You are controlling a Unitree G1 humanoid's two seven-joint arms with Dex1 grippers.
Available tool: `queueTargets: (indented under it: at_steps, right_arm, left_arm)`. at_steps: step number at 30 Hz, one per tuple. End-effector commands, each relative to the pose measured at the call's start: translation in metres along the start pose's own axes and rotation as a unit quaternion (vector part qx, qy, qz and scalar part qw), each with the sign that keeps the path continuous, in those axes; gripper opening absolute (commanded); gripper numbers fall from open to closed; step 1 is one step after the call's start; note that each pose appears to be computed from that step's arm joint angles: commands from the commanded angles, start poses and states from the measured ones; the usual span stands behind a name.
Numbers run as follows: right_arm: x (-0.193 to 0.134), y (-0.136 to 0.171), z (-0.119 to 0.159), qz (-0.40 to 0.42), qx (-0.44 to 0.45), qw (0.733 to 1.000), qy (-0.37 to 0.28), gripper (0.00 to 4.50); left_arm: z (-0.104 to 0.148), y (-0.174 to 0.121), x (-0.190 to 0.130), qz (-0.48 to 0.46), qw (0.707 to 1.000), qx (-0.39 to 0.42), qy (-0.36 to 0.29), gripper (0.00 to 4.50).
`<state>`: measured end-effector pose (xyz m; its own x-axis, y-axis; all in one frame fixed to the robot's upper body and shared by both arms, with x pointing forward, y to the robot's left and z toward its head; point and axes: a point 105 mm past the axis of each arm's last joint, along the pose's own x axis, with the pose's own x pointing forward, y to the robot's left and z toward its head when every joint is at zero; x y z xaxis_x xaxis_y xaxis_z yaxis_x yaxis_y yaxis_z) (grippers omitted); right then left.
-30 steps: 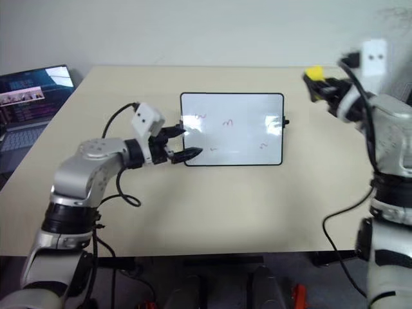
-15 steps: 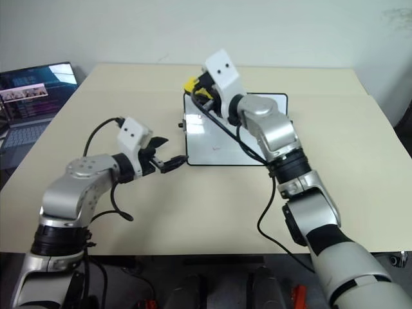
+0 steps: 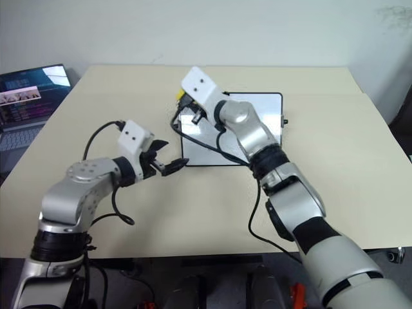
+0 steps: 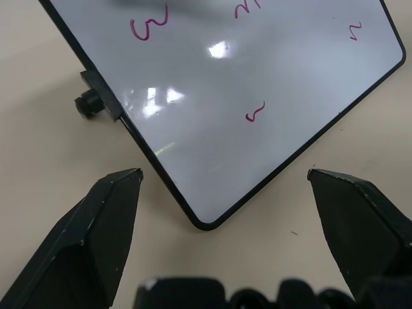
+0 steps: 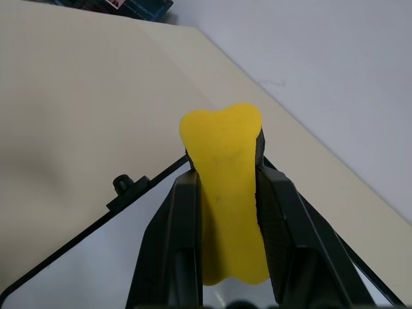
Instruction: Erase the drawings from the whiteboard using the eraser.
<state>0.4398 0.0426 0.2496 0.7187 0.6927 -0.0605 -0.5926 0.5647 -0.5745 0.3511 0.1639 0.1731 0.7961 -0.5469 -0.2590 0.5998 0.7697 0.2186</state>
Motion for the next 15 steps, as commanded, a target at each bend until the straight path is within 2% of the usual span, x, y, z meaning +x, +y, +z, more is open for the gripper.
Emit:
queueTargets:
  at_steps: [1, 10, 15]
  right_arm:
    - [0.004, -0.009, 0.02, -0.024, -0.052, 0.998, -0.02, 0.86]
    - [0.009, -0.01, -0.005, -0.054, -0.151, 0.986, 0.039, 0.86]
    - [0.014, 0.005, -0.013, -0.039, -0.17, 0.983, 0.052, 0.86]
  left_arm:
    - [0.016, -0.005, -0.001, -0.006, 1.0, 0.019, -0.023, 4.5]
    - [0.017, -0.003, -0.004, 0.0, 0.999, 0.021, -0.024, 4.5]
    - [0.015, 0.002, -0.011, 0.011, 0.999, 0.027, -0.017, 4.5]
